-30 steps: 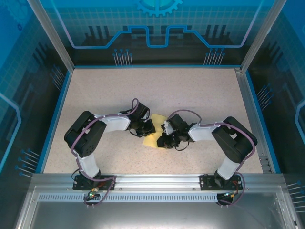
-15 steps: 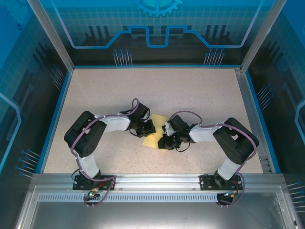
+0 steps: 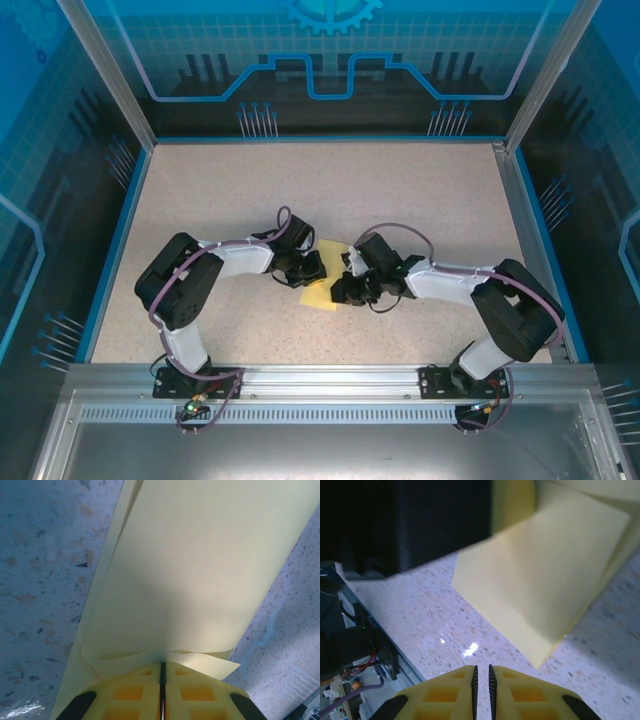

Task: Fold a paper plane with a square sheet of paper (pick it up from the middle)
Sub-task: Fold the triangle a second time at the center of the table.

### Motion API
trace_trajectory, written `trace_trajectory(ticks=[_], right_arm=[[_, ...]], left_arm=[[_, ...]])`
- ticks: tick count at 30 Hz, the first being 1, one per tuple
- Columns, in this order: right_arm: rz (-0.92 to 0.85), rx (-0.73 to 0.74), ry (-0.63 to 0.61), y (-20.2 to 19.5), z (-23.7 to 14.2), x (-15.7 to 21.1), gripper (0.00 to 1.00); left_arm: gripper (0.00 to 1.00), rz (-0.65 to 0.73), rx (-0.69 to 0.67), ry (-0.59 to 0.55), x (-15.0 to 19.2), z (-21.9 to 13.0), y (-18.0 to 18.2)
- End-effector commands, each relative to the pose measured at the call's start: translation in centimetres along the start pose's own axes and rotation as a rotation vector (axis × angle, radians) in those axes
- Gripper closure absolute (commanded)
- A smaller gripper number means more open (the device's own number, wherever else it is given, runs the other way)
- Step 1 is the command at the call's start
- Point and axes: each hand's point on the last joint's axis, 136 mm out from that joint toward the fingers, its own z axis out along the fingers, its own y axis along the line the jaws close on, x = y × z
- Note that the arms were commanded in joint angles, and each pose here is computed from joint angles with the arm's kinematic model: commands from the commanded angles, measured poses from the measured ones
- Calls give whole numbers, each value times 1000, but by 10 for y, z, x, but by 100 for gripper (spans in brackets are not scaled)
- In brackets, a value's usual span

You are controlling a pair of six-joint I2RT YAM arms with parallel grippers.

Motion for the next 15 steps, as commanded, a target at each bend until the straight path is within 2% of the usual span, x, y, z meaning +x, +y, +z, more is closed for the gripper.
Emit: trace_trajectory(ticks=[1, 4, 10, 15], right_arm=[[26, 10, 19, 0, 10, -6, 84], [42, 0, 53, -3, 24, -6, 85], [110, 125, 117, -49, 39, 18, 87], [148, 164, 145, -70, 43, 34, 90]], left_arm=[[90, -12, -110, 53, 15, 7, 29], [90, -8, -105, 53, 15, 6, 27], [89, -3, -91, 48, 15, 2, 23], [79, 36, -19, 31, 12, -11, 1]])
